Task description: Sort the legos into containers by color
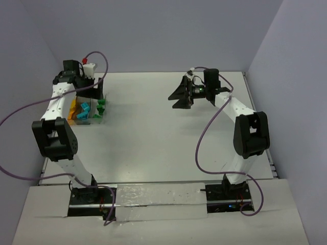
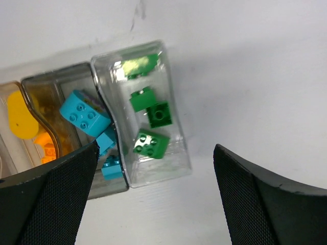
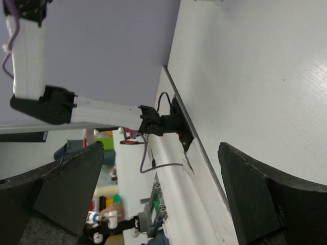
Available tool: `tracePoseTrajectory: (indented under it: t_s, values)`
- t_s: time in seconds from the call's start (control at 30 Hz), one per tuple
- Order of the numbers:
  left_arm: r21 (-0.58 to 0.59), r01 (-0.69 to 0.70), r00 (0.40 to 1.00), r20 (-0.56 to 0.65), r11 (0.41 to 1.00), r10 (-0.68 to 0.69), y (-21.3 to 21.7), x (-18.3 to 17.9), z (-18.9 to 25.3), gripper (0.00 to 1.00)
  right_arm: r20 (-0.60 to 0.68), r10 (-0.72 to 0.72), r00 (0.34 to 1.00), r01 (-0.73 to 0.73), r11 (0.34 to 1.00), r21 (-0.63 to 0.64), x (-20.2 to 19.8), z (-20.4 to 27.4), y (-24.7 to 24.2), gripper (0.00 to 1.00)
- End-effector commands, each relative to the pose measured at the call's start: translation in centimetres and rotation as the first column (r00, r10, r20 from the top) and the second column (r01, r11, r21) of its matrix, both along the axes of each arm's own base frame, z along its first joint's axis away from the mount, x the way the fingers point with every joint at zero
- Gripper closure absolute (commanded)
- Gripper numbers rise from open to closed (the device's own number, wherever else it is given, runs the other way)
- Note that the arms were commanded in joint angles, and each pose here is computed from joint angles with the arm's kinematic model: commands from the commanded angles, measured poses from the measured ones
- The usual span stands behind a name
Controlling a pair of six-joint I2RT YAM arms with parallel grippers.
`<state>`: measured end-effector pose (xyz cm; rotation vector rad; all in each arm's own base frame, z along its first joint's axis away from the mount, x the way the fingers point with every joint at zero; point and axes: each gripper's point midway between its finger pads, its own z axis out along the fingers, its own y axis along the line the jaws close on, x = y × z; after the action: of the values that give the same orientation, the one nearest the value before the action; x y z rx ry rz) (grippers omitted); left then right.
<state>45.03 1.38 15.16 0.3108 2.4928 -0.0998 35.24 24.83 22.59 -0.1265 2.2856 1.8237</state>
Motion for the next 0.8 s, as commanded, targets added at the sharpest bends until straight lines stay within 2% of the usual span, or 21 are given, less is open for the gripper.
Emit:
tracePoseTrajectory:
  t_s: [0.0, 0.03, 0.07, 0.17, 0.3, 0.37, 0.4, 0.43, 0.47, 0.6, 0.77]
  values:
    - [-0.143, 0.106, 0.956, 0.286, 0.984, -0.061, -3.9, -0.1, 11.0, 0.01, 0.219, -0.013, 0.976, 0.041, 0.992, -0.122, 0.3, 2.9, -0.7, 0.00]
    - [-0.156, 0.113, 0.954, 0.292, 0.981, -0.063, -4.3, -0.3, 11.4, 0.01, 0.250, -0.018, 0.968, 0.053, 0.989, -0.135, 0.6, 3.4, -0.8, 0.00]
    - [-0.197, 0.146, 0.954, 0.289, 0.969, -0.085, -5.4, -0.8, 11.8, 0.01, 0.288, -0.026, 0.957, 0.094, 0.970, -0.225, 1.0, 2.4, -1.4, 0.00]
    - [-0.260, 0.222, 0.956, 0.250, 0.940, -0.156, -8.7, -2.3, 12.1, 0.01, 0.420, -0.010, 0.908, 0.192, 0.900, -0.392, 1.6, 2.7, -3.1, 0.00]
    - [-0.211, 0.257, 0.938, 0.291, 0.943, -0.190, -11.6, -3.8, 11.5, 0.01, 0.562, -0.069, 0.825, 0.434, 0.713, -0.550, 2.6, 2.2, -7.6, 0.00]
    - [-0.203, 0.255, 0.934, 0.306, 0.945, -0.186, -12.1, -4.5, 11.5, 0.01, 0.605, -0.105, 0.789, 0.533, 0.607, -0.589, 2.4, 2.0, -10.3, 0.00]
    - [-0.205, 0.253, 0.934, 0.306, 0.946, -0.184, -12.1, -4.6, 11.4, 0.01, 0.613, -0.114, 0.782, 0.552, 0.584, -0.596, 2.4, 1.9, -10.9, 0.00]
    - [-0.209, 0.244, 0.937, 0.304, 0.947, -0.174, -12.2, -4.9, 11.0, 0.01, 0.637, -0.138, 0.759, 0.604, 0.515, -0.608, 2.1, 1.7, -12.8, 0.00]
    - [-0.209, 0.230, 0.939, 0.303, 0.950, -0.161, -12.1, -5.2, 10.7, 0.01, 0.660, -0.156, 0.735, 0.639, 0.483, -0.598, 1.9, 1.9, -13.9, 0.00]
    - [-0.187, 0.190, 0.935, 0.334, 0.964, -0.119, -11.3, -6.1, 9.9, 0.01, 0.710, -0.168, 0.684, 0.701, 0.420, -0.576, -0.1, 2.3, -16.4, 0.00]
    - [-0.163, 0.166, 0.921, 0.377, 0.973, -0.095, -10.4, -7.6, 10.6, 0.01, 0.748, -0.179, 0.639, 0.742, 0.403, -0.537, -2.1, 3.1, -17.6, 0.00]
